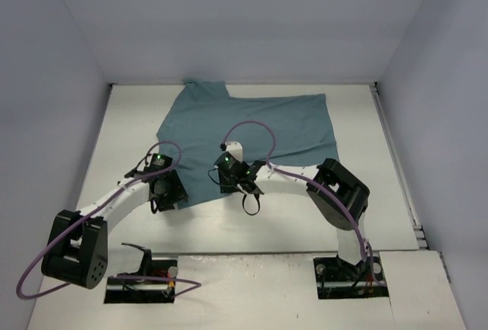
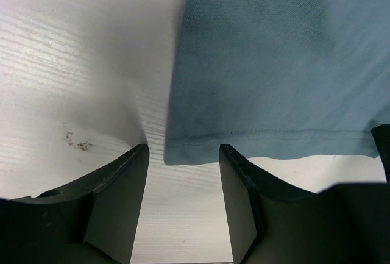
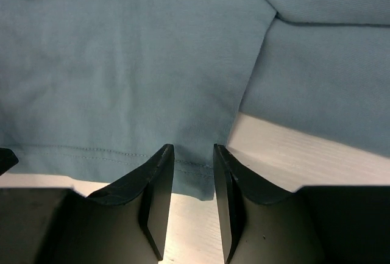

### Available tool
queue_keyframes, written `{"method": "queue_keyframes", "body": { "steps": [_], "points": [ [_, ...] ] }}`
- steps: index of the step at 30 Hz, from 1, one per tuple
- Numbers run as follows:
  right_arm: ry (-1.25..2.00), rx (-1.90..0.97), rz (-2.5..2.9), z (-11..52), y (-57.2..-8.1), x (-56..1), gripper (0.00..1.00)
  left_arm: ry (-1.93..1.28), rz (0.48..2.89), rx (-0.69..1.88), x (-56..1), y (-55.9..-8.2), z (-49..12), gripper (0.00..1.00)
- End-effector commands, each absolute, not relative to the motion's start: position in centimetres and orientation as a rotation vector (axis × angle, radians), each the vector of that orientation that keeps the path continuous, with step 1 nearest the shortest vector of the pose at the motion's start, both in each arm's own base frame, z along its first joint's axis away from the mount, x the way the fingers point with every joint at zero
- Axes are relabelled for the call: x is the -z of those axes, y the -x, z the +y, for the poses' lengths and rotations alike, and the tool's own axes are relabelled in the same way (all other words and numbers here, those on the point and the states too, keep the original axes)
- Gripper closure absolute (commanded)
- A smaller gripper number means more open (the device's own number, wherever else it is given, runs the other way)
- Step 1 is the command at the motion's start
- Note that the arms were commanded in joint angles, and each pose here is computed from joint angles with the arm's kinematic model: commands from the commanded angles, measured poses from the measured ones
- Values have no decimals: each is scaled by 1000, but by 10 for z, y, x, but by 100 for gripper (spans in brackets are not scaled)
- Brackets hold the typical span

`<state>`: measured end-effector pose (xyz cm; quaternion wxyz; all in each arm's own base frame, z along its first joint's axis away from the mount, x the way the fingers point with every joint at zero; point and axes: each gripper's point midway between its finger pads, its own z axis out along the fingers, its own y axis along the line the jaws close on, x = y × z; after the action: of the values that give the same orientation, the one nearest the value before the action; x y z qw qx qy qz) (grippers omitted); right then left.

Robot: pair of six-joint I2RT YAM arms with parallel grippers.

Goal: Fold and stack the t-shirts

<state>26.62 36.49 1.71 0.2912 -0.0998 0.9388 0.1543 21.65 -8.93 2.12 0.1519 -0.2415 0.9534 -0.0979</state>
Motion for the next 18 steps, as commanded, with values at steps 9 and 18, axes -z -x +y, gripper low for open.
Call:
{"method": "queue_keyframes", "body": {
  "steps": [9, 18],
  "points": [
    [173, -265, 2446, 343, -265, -37, 69, 694, 2735, 272, -11, -223, -90, 53],
    [166, -221, 2455, 333, -260, -35, 70, 703, 2773, 270, -2, -212, -91, 54]
  ]
}}
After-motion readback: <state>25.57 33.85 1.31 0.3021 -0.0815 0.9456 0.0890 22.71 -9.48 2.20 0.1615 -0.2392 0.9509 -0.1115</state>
